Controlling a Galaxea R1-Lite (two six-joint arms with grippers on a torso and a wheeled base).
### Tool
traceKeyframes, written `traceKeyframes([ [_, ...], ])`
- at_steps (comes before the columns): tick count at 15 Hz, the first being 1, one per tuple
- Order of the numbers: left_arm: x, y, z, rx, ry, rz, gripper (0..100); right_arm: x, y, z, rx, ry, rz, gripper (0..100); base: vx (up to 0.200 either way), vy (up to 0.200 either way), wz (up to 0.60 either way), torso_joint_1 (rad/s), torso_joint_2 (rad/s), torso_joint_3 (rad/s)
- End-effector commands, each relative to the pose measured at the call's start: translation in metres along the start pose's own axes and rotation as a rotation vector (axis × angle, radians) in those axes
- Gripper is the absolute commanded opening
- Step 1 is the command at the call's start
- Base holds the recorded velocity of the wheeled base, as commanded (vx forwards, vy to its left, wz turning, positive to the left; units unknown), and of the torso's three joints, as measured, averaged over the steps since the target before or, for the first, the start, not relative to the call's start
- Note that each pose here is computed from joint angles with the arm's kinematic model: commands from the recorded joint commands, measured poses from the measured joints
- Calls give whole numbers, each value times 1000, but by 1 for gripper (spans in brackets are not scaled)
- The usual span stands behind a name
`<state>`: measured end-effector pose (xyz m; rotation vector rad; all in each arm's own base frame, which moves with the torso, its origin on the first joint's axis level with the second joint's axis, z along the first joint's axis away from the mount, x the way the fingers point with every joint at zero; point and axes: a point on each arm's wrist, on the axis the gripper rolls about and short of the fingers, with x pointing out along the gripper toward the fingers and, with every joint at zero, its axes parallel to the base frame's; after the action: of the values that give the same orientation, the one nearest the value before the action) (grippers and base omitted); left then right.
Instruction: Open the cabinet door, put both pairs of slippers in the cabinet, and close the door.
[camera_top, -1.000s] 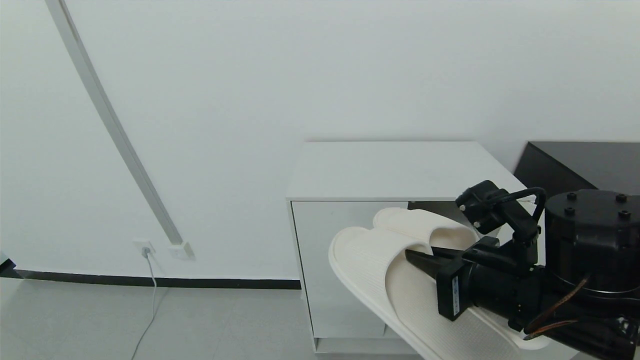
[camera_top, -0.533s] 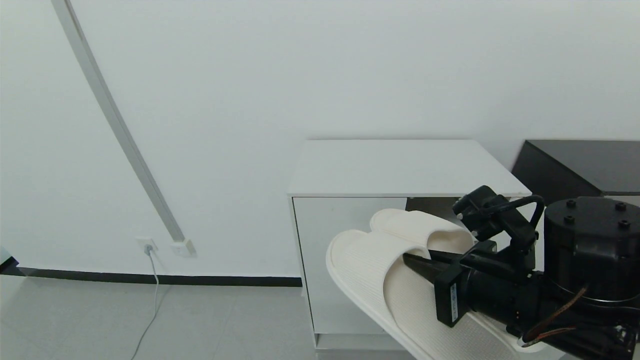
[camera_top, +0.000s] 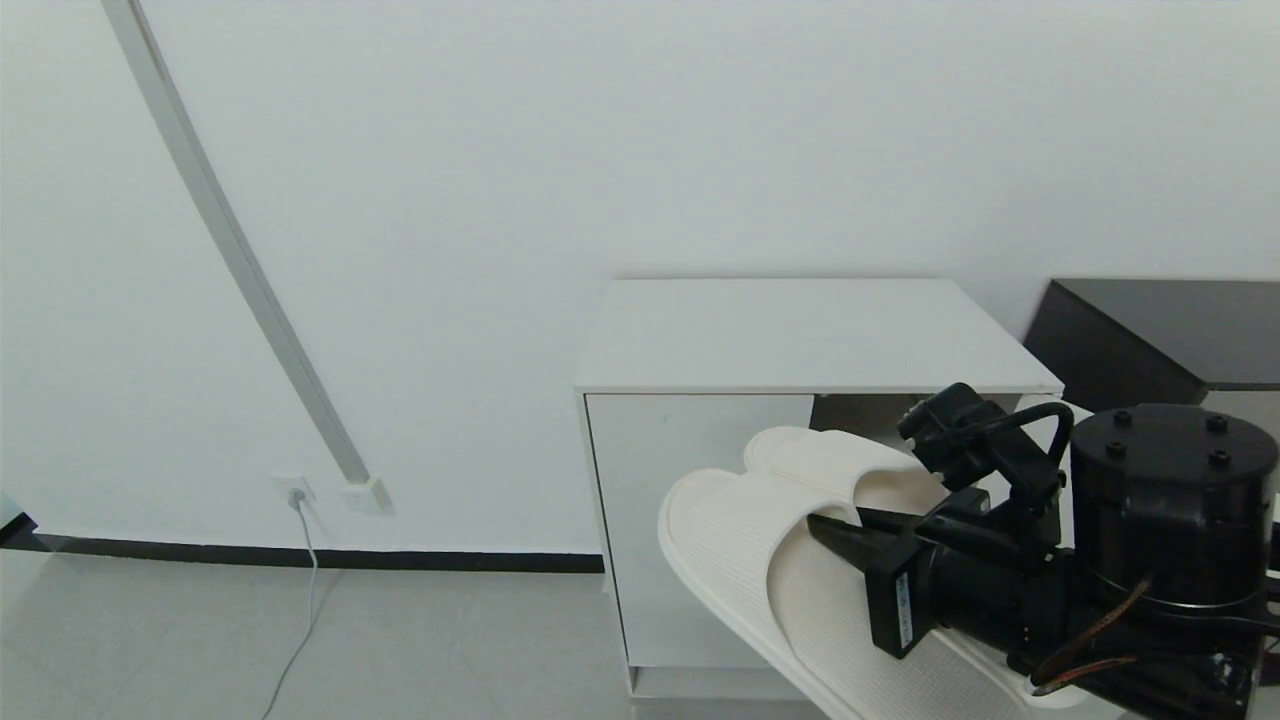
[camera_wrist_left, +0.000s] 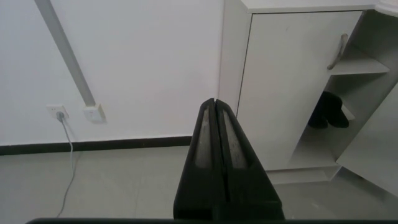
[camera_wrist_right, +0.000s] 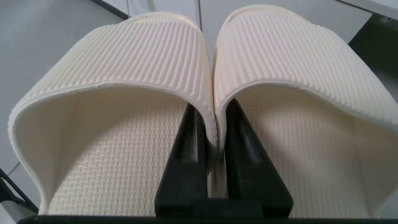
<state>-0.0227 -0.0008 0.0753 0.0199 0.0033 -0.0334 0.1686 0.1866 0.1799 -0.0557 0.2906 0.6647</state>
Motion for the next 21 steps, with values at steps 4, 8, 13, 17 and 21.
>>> traceKeyframes([
  [4, 0, 0, 0, 0, 1, 0, 0, 1, 0, 0, 0, 3, -2, 0, 0, -150, 0, -1, 3, 2],
  [8, 0, 0, 0, 0, 1, 0, 0, 1, 0, 0, 1, 0, -2, 0, 0, -200, 0, 7, 1, 4],
  [13, 0, 0, 0, 1, 1, 0, 0, 1, 0, -1, 0, 4, -2, 0, 0, -200, 0, 1, 2, 1],
  [17, 0, 0, 0, 1, 1, 0, 0, 1, -1, -2, -1, 9, -4, 0, 0, -200, 0, 0, 4, 2],
  [21, 0, 0, 0, 0, 3, 0, 0, 2, -1, -5, -4, 21, -5, 0, 0, 0, 0, 0, 0, 0],
])
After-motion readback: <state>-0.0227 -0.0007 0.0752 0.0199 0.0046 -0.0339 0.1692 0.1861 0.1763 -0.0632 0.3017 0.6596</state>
